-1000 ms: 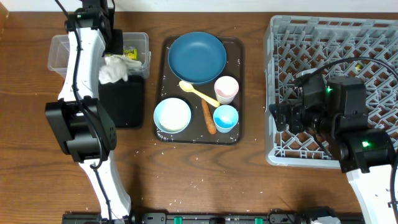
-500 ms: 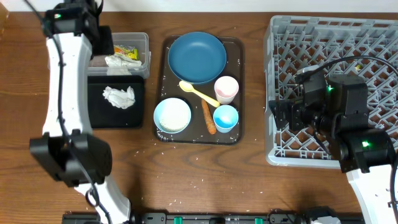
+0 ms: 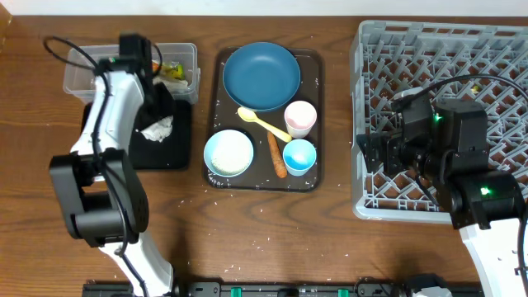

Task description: Sort waste into correct bins and load items into the dishwasher rack

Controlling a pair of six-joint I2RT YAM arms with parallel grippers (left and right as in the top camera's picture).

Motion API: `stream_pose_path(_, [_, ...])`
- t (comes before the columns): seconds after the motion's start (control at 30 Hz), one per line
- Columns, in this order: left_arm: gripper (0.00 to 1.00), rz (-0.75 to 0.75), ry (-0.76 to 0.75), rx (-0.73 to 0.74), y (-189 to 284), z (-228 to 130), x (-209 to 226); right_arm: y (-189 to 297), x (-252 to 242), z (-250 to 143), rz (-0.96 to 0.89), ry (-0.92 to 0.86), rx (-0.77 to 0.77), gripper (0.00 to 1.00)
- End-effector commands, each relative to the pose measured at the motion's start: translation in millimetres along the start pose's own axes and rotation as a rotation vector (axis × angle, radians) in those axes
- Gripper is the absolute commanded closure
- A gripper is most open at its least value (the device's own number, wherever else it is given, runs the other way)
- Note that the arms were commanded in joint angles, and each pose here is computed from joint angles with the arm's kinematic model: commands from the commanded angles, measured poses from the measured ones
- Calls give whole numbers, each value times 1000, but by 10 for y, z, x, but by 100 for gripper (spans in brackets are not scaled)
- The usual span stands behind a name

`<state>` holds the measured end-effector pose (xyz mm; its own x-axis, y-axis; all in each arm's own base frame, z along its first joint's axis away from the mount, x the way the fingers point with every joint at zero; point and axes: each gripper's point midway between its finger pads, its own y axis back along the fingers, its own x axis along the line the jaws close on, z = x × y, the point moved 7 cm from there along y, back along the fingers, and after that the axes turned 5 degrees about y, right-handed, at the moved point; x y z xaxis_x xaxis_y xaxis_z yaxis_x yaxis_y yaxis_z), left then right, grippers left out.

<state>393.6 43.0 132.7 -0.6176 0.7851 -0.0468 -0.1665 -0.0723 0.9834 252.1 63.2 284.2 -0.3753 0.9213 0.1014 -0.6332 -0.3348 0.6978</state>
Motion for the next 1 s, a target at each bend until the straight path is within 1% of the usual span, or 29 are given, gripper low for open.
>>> stream_pose_path(0.0, [49,-8,-20,12,-205,-97,33,28,39,40,15,-5,-7,5])
stream_pose_path(0.1, [48,-18,-76,-12,-373,-139,58,28,40,26,16,-7,1,5])
stream_pose_path(0.23, [48,-28,-100,-32,-496,-174,74,28,41,18,16,-8,6,5])
stream_pose_path(0.27, [50,-31,-104,-37,-514,-179,74,28,41,17,16,-8,6,5])
stream_pose_path(0.37, [92,-33,-107,-40,-542,-190,79,28,41,17,16,-8,6,5])
stream_pose_path(0.4, [94,-33,-107,-39,-542,-192,79,28,41,18,16,-8,6,5])
stream_pose_path(0.5, [94,-37,-107,-37,-439,-181,74,28,41,19,16,-8,5,5])
stream_pose_path(0.6, [94,-64,-108,-70,-106,-113,31,28,41,20,16,-8,4,5])
stream_pose_path(0.67, [94,-99,-110,-128,207,-52,-15,28,40,24,16,-7,2,5])
stream_pose_path(0.8, [94,-211,-117,-312,917,25,-102,28,40,33,15,-6,-3,5])
stream_pose_path(0.9, [94,-272,-111,-418,1243,53,-105,28,40,30,16,-6,-1,5])
stream_pose_path(0.97, [94,-293,-130,-492,1353,129,-130,28,40,30,16,-7,-1,6])
